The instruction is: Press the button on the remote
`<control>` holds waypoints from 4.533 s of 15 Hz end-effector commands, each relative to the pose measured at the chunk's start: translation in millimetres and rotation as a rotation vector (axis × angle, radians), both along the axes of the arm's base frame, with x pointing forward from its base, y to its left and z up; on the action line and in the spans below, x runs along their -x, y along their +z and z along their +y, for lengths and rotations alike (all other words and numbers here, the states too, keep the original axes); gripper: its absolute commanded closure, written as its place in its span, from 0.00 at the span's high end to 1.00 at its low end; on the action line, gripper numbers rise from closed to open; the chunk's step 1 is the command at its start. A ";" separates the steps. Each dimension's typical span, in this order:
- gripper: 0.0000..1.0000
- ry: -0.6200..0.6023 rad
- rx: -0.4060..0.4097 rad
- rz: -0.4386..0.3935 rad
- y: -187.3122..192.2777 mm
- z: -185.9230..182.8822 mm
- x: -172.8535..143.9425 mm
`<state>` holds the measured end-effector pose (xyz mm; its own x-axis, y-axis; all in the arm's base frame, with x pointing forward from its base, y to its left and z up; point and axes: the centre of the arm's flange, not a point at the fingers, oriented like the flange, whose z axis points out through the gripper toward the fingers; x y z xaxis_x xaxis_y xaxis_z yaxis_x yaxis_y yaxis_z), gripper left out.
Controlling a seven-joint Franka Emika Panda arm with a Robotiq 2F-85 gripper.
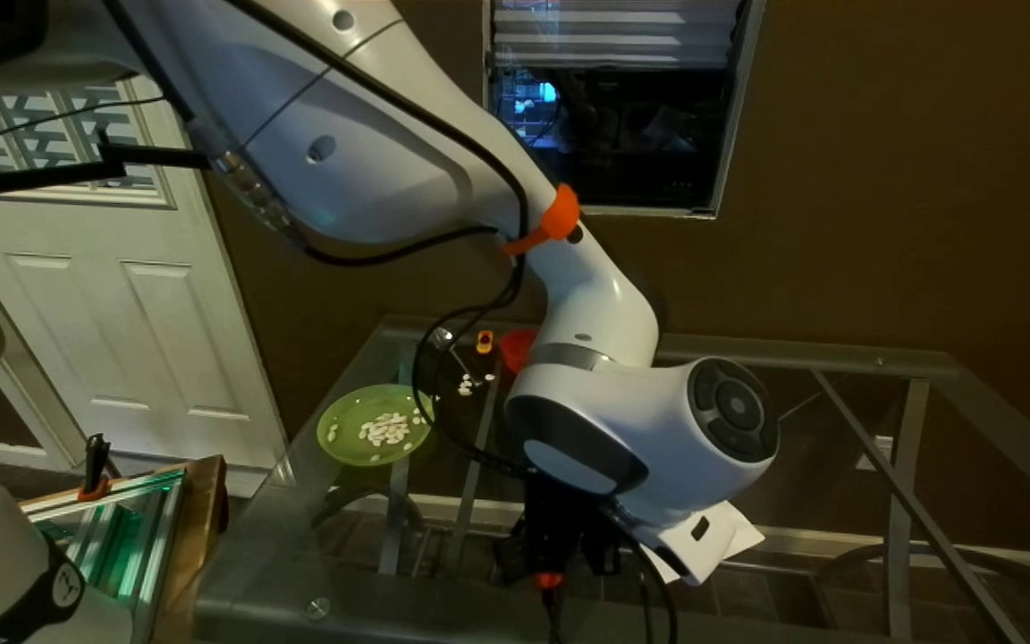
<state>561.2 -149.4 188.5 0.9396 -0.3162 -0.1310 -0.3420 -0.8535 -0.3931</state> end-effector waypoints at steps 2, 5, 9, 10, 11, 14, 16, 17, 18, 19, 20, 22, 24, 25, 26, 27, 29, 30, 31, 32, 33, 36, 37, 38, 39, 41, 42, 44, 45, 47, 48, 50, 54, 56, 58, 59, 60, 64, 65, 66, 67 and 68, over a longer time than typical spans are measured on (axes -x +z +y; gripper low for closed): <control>0.00 0.005 -0.002 0.030 -29.5 -14.6 -9.9; 0.00 0.012 -0.010 0.045 -31.5 -15.7 -10.7; 0.00 0.053 -0.025 -0.003 10.3 5.2 4.5; 0.00 0.067 -0.025 -0.015 20.7 9.9 10.0; 0.00 0.085 -0.022 -0.034 33.0 15.0 17.0; 0.00 0.124 0.015 -0.073 62.9 22.9 30.8; 0.00 0.138 0.039 -0.079 78.8 25.1 38.5; 0.00 0.143 0.046 -0.078 84.7 25.9 41.9; 0.00 0.151 0.060 -0.083 89.1 25.2 45.3; 0.00 0.157 0.072 -0.084 93.1 23.5 48.6; 0.00 0.160 0.084 -0.079 95.4 20.8 51.4; 0.00 0.170 0.112 -0.072 97.9 15.1 55.7; 0.27 0.188 0.135 -0.073 100.5 12.4 58.8; 0.33 0.193 0.140 -0.073 101.2 12.2 60.5; 0.39 0.198 0.140 -0.072 101.5 13.0 62.3; 0.47 0.201 0.143 -0.071 101.9 13.7 63.4; 0.59 0.207 0.148 -0.070 102.0 15.0 65.4; 0.67 0.209 0.151 -0.070 101.7 15.6 66.6; 0.73 0.212 0.152 -0.069 101.7 16.3 67.7; 0.80 0.213 0.153 -0.070 101.6 17.0 68.4; 0.88 0.215 0.154 -0.070 101.4 17.7 68.9; 1.00 0.225 0.157 -0.089 103.0 19.4 71.1; 1.00 0.223 0.158 -0.092 104.1 19.7 72.0; 1.00 0.221 0.156 -0.102 105.6 20.0 72.4; 1.00 0.212 0.135 -0.081 97.2 16.5 59.8; 1.00 0.212 0.138 -0.087 99.5 16.8 59.8; 1.00 0.212 0.139 -0.088 100.1 16.8 59.7; 1.00 0.212 0.139 -0.089 100.5 16.9 59.8; 1.00 0.212 0.139 -0.089 100.7 17.0 60.0; 1.00 0.217 0.122 -0.111 97.4 16.7 51.9; 0.75 0.207 0.114 -0.110 90.7 14.4 44.7; 0.66 0.193 0.111 -0.107 81.0 11.1 36.8; 0.38 0.186 0.064 -0.093 59.0 11.1 22.4; 0.24 0.188 0.039 -0.095 48.9 13.9 15.8; 0.10 0.184 0.033 -0.093 38.3 13.7 6.2; 0.04 0.183 0.035 -0.099 32.5 13.4 1.8; 0.01 0.179 0.031 -0.089 27.3 13.2 -1.8; 0.00 0.178 0.033 -0.075 7.6 11.3 -13.1; 0.00 0.174 0.036 -0.073 4.0 10.2 -15.5; 0.00 0.170 0.035 -0.067 0.6 9.7 -16.9; 0.00 0.170 0.034 -0.066 -2.4 9.0 -18.5; 0.00 0.169 0.033 -0.070 -4.6 8.9 -19.9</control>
